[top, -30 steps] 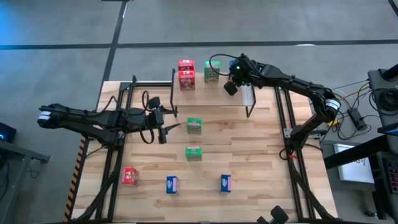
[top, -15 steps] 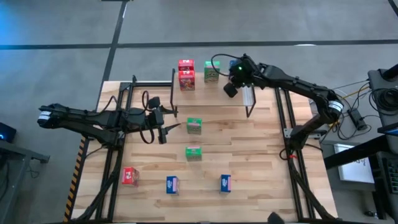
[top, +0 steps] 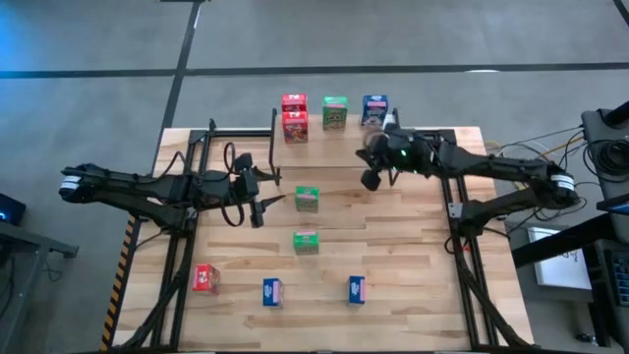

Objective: Stack cereal on shelf
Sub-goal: Put the top left blue cereal box on the shelf, then put the top green cereal box on the shelf

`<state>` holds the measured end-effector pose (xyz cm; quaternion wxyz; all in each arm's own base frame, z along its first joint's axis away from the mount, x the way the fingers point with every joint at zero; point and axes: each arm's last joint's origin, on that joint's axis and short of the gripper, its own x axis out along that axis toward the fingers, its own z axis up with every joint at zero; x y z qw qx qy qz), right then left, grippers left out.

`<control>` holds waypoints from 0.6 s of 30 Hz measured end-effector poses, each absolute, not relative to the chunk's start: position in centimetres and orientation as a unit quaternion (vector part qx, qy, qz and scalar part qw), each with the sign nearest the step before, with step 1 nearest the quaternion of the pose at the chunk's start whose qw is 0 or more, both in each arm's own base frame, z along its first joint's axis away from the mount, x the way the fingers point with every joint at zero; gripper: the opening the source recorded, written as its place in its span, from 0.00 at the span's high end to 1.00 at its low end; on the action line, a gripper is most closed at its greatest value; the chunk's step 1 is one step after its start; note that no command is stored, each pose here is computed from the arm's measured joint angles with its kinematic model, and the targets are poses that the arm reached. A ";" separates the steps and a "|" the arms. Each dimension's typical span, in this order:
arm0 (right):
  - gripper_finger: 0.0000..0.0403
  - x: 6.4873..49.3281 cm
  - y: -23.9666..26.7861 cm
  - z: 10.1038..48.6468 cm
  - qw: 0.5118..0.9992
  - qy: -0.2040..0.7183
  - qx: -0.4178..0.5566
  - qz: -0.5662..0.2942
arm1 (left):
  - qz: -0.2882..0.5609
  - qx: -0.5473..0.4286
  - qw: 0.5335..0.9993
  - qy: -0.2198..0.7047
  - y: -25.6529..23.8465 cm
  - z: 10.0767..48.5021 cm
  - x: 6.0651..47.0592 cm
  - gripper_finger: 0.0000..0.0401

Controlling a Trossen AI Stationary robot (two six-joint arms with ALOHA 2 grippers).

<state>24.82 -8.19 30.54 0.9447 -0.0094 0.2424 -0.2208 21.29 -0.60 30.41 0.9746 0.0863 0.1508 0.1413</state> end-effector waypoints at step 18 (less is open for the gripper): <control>0.97 20.9 -4.9 26.4 0.995 0.026 -0.069 -0.064 | 0.127 0.068 0.975 0.170 -1.0 27.8 25.2 0.46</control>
